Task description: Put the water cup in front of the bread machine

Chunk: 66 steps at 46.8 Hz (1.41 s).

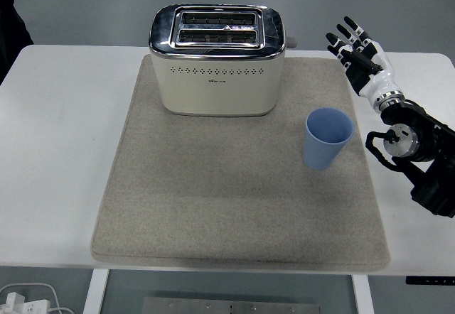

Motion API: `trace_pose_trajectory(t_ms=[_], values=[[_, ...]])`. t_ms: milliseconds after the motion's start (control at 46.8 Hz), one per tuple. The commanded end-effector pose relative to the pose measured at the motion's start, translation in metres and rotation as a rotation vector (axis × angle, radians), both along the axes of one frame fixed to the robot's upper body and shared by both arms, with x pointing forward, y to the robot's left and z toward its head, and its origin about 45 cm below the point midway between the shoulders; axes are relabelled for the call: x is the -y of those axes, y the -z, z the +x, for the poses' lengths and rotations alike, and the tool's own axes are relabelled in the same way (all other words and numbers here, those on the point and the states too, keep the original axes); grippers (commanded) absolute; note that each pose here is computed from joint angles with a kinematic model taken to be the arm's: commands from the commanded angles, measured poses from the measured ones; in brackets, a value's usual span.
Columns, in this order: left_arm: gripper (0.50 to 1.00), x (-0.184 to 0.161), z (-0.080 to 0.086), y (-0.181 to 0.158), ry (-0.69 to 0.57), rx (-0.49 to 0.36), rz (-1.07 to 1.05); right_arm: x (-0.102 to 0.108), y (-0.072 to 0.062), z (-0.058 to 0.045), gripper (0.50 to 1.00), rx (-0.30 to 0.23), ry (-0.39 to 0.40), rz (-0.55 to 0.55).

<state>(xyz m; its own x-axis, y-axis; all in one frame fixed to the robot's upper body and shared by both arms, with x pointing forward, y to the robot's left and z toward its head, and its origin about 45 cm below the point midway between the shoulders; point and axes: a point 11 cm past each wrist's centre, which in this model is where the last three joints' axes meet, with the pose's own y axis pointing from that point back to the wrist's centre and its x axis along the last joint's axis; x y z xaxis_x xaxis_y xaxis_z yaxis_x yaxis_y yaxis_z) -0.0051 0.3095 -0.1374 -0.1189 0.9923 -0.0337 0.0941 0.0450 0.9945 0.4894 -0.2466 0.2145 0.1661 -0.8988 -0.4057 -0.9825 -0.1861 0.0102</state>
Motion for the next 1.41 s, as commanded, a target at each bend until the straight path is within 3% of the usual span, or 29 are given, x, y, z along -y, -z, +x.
trace_pose_trajectory(t_ms=[0, 513, 684, 1047, 1239, 1389], values=[[1.000, 0.001, 0.000, 0.000, -0.001, 0.000, -0.002, 0.000, 0.000, 0.000, 0.928, 0.000, -0.001, 0.000], [1.000, 0.000, 0.000, 0.000, -0.001, 0.001, -0.001, 0.000, 0.004, -0.002, 0.928, -0.024, -0.020, -0.002], [1.000, 0.001, 0.000, 0.000, 0.002, 0.001, -0.002, 0.024, 0.003, -0.006, 0.928, -0.013, -0.030, -0.012], [1.000, 0.008, 0.000, 0.000, 0.003, 0.001, -0.024, 0.109, 0.017, -0.037, 0.928, -0.039, -0.033, -0.067], [1.000, 0.008, 0.001, 0.000, 0.005, 0.002, -0.023, 0.128, 0.029, -0.058, 0.928, -0.058, -0.058, -0.067], [1.000, 0.008, 0.000, 0.000, 0.005, 0.000, -0.024, 0.134, 0.029, -0.069, 0.928, -0.061, -0.082, -0.068]])
